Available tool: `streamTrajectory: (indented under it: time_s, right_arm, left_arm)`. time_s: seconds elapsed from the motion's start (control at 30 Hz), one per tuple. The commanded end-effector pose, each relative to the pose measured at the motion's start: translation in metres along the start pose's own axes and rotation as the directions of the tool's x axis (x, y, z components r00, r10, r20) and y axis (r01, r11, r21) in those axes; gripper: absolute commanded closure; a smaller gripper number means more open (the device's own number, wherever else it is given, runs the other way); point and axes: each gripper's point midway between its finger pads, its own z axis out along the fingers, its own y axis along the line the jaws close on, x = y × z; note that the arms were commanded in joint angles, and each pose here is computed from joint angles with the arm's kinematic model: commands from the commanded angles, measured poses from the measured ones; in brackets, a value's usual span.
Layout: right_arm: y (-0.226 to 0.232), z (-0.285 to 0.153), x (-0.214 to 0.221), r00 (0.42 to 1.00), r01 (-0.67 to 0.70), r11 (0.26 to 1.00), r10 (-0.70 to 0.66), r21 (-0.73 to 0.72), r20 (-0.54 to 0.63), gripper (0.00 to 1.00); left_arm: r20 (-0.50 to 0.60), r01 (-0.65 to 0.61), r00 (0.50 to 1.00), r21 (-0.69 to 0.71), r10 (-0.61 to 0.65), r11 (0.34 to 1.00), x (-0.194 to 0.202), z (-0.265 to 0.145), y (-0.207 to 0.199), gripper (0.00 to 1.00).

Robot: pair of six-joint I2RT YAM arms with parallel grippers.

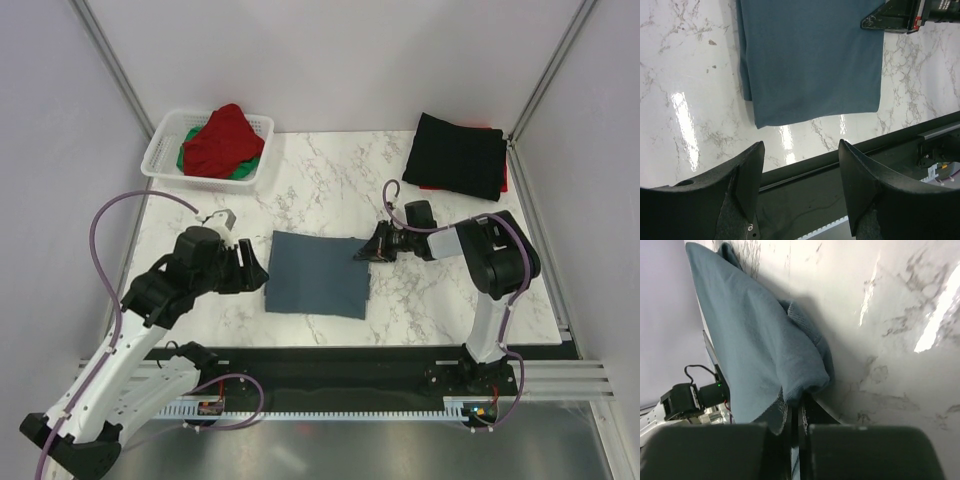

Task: Fold and stack the t-shirts

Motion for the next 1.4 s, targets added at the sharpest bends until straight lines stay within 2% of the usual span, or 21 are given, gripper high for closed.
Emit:
streamTrajectory:
  time_s: [0.0,0.1,0.17,0.23,0.37,0.57,0.73,0.9,1.13,1.37]
  right_arm:
    - [0.005,0.001,0.016,0.999,-0.030,0.999,0.028,-0.043,-0.040,1.00]
    - [0.023,-0.005,-0.001,1.000,0.001,0.999,-0.001,-0.054,-0.003,1.00]
    - [0.023,-0.012,-0.019,0.999,0.038,0.999,-0.039,0.030,0.023,1.00]
    - [0.022,-0.019,-0.035,0.993,0.105,0.990,-0.110,0.096,0.043,1.00]
    - [0.025,-0.044,-0.078,0.980,0.157,0.955,-0.183,0.253,0.083,1.00]
    - [0.024,-0.087,-0.139,0.937,0.228,0.864,-0.319,0.448,0.140,1.00]
    - [0.024,-0.136,-0.194,0.886,0.203,0.759,-0.411,0.619,0.214,1.00]
    - [0.038,-0.171,-0.227,0.854,0.179,0.736,-0.446,0.652,0.269,1.00]
    - [0.089,-0.210,-0.275,0.772,0.171,0.719,-0.523,0.673,0.363,1.00]
    - [0.126,-0.231,-0.300,0.725,0.192,0.725,-0.559,0.662,0.402,1.00]
  left_arm:
    - [0.073,-0.027,0.997,0.023,0.025,0.999,-0.007,-0.003,0.000,0.32]
    - [0.147,-0.010,0.989,0.055,0.001,0.998,-0.010,-0.007,0.000,0.32]
    - [0.210,-0.004,0.978,0.054,-0.007,0.999,-0.015,-0.014,0.003,0.31]
    - [0.240,-0.003,0.971,0.063,-0.012,0.998,-0.017,-0.019,0.004,0.30]
    - [0.294,-0.003,0.956,0.072,-0.018,0.997,-0.020,-0.026,0.006,0.29]
    - [0.365,0.005,0.930,0.069,-0.030,0.998,-0.026,-0.039,0.011,0.29]
    - [0.383,0.010,0.923,0.070,-0.036,0.997,-0.027,-0.042,0.012,0.29]
    - [0.397,0.019,0.917,0.060,-0.041,0.998,-0.030,-0.044,0.015,0.29]
    - [0.397,0.022,0.917,0.053,-0.042,0.998,-0.031,-0.041,0.017,0.29]
    - [0.402,0.035,0.914,0.037,-0.047,0.999,-0.032,-0.040,0.021,0.29]
